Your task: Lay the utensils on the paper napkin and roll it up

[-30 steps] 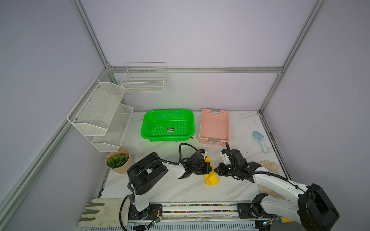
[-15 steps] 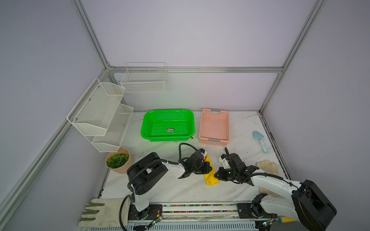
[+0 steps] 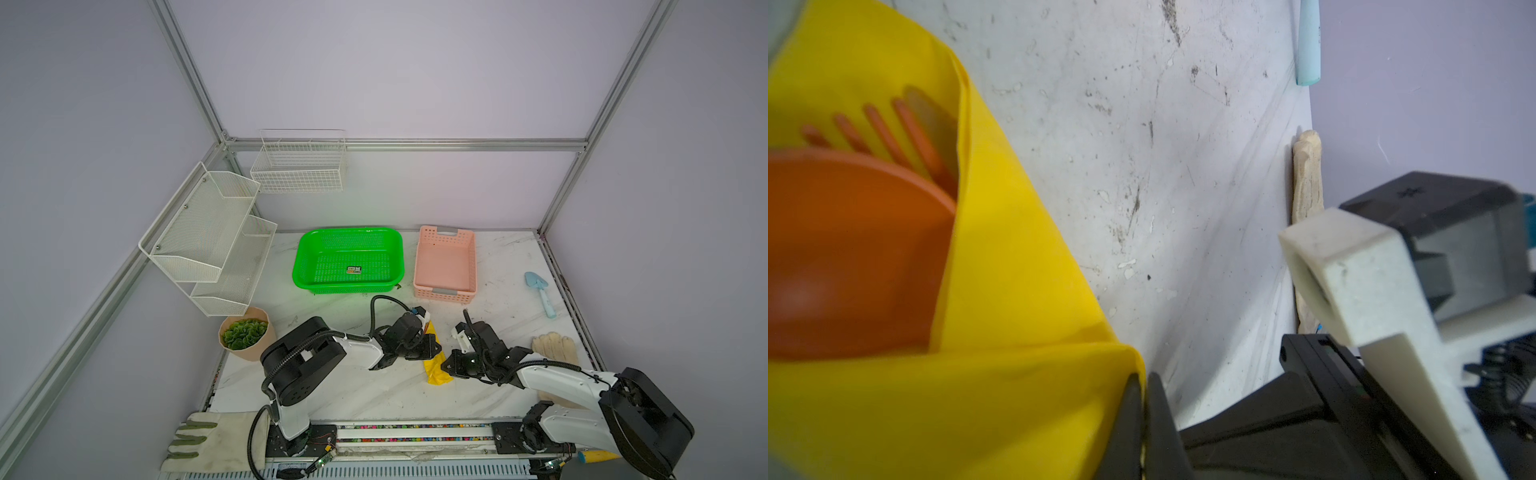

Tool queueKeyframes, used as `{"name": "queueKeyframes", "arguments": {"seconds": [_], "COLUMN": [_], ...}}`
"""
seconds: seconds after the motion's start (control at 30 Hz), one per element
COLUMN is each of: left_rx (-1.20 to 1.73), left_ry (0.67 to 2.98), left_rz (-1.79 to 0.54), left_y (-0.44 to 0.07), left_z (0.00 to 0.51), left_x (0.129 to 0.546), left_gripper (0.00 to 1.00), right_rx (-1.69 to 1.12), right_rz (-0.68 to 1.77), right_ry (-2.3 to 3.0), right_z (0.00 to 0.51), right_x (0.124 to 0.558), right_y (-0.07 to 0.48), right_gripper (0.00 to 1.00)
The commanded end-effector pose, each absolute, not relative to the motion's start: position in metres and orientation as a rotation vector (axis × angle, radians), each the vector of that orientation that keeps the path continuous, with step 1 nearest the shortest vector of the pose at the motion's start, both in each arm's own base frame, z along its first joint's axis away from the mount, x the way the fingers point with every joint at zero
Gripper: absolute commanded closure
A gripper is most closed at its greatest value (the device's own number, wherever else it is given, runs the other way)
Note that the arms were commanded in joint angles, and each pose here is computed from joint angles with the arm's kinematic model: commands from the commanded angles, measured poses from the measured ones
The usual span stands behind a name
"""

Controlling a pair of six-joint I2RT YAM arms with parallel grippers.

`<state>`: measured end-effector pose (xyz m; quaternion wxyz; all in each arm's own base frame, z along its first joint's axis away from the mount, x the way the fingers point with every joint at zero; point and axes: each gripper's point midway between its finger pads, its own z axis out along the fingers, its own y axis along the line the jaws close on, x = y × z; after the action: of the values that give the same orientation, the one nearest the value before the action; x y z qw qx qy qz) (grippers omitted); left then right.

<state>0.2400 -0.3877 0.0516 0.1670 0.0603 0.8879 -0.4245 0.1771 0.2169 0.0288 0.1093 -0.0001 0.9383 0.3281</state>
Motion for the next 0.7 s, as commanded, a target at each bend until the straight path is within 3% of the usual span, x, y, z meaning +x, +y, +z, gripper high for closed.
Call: {"name": "queueKeyframes", "arguments": {"seconds": [0.0, 0.3, 0.67], "left_rx": [0.225, 0.247, 0.245], "left_ry": [2.373, 2.344, 2.419], "left_rz": [-1.325, -1.358, -1.32], "left_y": [-0.417, -0.436, -0.44], "left_z": [0.104, 0.114, 0.079], "left_x": [0.258, 0.265, 0.265], "left_gripper": [1.0, 1.0, 1.0], "right_rx": [0.044, 0.042, 0.052], "right_rz": [0.892, 0.896, 0.9], "right_ry": [2.806, 2.812, 2.789], "right_z": [0.013, 0.01, 0.017], "right_x": [0.169, 0.165, 0.166], "right_y": [0.206, 0.209, 0.209], "right_gripper": [1.0, 1.0, 1.0]}}
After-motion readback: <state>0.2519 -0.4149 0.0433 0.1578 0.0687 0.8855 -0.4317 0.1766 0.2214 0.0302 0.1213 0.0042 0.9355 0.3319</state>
